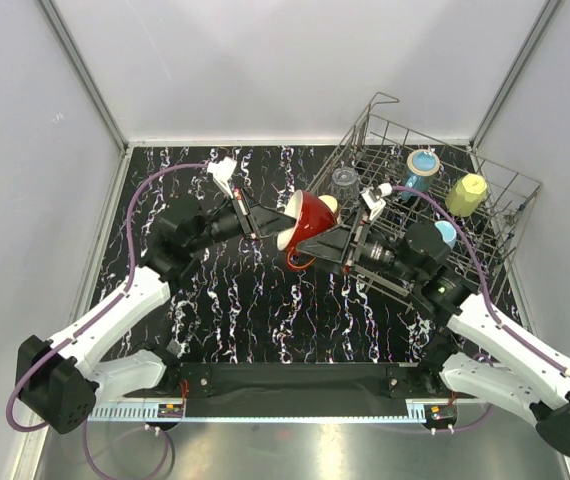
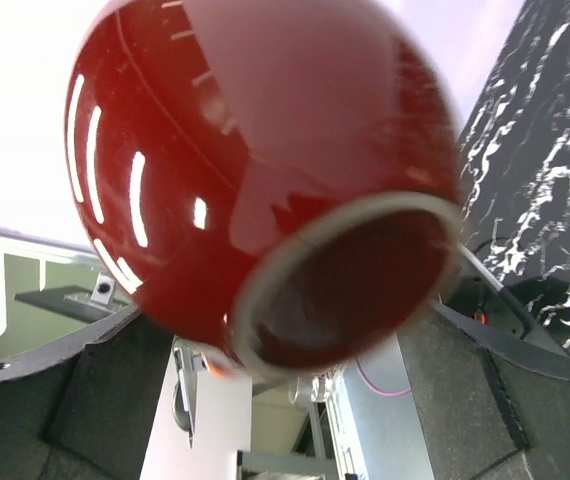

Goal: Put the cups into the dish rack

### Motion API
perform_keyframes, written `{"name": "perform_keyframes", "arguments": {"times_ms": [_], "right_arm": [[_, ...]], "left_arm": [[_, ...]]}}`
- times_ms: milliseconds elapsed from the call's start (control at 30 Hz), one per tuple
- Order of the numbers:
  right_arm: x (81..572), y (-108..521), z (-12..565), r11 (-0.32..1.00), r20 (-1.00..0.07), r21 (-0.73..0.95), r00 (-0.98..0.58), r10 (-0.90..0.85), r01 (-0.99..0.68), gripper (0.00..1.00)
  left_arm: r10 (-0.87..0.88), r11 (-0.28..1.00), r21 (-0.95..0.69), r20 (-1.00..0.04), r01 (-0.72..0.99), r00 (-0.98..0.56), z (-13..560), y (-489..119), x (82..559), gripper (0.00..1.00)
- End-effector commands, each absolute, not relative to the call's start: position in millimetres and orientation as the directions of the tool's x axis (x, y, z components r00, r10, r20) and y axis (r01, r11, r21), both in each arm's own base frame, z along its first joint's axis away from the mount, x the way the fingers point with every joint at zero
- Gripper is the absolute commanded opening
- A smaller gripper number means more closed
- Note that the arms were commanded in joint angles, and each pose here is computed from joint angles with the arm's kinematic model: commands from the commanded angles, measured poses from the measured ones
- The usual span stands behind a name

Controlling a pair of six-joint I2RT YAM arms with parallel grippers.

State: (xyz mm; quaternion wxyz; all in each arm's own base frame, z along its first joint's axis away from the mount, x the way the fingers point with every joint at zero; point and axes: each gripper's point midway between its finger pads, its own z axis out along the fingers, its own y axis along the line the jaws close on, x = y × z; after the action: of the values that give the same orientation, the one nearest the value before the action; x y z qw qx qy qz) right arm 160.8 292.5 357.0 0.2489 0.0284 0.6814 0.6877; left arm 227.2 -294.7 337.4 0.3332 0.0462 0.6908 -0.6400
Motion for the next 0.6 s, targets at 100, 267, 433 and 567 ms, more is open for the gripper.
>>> {"name": "perform_keyframes", "arguments": {"times_ms": [100, 267, 433, 567], "right_arm": [[167, 304, 395, -0.032, -0.327, 0.924, -0.831, 0.450, -0.381, 0.90], [171, 301, 398, -0.068, -0.274, 0.932, -0.816, 0.509, -0.356, 0.75], [175, 298, 398, -0.112, -0.225, 0.935, -0.809, 0.543, -0.335, 0.69], [174, 304, 405, -0.157, -0.199, 0.933, -0.826, 0.527, -0.324, 0.66]], "left_arm": [[-0.404, 0.060, -0.784, -0.586, 0.618, -0.703, 390, -290, 206, 0.00], [-0.422, 0.077, -0.785, -0.584, 0.615, -0.693, 386, -288, 209, 0.00], [-0.432, 0.083, -0.786, -0.583, 0.613, -0.688, 385, -289, 210, 0.00], [-0.438, 0.082, -0.782, -0.585, 0.617, -0.683, 385, -289, 210, 0.00]]}}
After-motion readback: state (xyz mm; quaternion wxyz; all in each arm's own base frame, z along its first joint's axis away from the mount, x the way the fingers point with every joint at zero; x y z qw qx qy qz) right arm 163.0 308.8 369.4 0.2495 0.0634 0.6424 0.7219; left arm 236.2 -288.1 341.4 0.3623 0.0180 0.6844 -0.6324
